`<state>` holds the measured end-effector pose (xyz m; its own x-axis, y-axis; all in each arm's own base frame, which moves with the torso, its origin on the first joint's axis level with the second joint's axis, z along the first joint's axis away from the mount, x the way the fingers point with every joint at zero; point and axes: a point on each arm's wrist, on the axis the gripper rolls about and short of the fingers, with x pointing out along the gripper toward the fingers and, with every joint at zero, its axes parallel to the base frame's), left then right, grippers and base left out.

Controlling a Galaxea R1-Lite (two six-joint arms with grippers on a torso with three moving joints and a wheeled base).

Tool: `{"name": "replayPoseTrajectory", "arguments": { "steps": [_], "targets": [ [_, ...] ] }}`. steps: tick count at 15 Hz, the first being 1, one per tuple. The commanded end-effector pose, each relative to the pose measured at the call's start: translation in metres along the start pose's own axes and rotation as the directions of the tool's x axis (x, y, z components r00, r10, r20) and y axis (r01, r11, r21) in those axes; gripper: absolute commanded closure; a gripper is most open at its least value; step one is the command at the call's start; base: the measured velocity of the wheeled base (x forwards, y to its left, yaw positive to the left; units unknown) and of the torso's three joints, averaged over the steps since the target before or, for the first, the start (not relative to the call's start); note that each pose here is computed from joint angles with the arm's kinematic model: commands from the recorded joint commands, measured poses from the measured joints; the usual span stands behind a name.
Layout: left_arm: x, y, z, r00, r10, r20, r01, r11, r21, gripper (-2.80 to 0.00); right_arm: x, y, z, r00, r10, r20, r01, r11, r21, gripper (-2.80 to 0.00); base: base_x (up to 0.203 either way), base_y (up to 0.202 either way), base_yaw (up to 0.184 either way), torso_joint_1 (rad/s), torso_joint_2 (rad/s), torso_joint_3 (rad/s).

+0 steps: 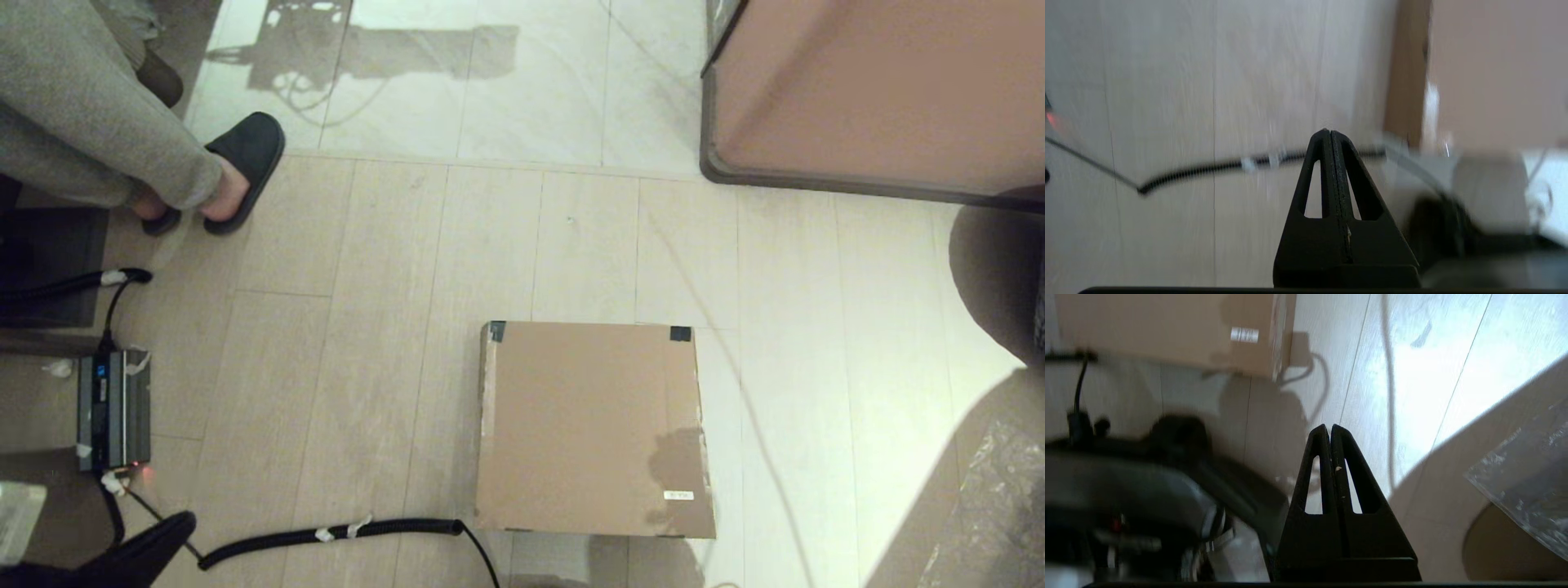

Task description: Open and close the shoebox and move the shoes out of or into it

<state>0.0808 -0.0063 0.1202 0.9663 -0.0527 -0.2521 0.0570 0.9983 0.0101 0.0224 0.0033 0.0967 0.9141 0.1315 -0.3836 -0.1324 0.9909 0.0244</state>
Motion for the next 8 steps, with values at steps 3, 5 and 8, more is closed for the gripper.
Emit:
{"name": "replayPoseTrajectory", "arguments": {
  "steps": [3,5,8],
  "targets": [
    [-0.050,0.001,-0.030,0.999,-0.041,0.035,0.040,0.998,0.042,0.00,-0.027,-0.001,-0.025,0.998,0.019,-0.064,-0.023,0.998,-0.051,0.00,0.000,0.000,0.000,0.000,0.00,0.000],
    [-0.066,0.001,-0.048,0.998,-0.050,0.039,0.047,0.996,0.075,0.00,-0.027,-0.001,-0.025,0.998,0.013,-0.062,-0.016,0.999,-0.049,0.00,0.000,0.000,0.000,0.000,0.00,0.000],
    [-0.071,0.001,-0.060,0.998,0.034,-0.053,-0.030,0.996,0.084,0.00,-0.027,-0.001,-0.025,0.998,-0.031,-0.061,0.029,0.999,-0.038,0.00,0.000,0.000,0.000,0.000,0.00,0.000]
  ]
}}
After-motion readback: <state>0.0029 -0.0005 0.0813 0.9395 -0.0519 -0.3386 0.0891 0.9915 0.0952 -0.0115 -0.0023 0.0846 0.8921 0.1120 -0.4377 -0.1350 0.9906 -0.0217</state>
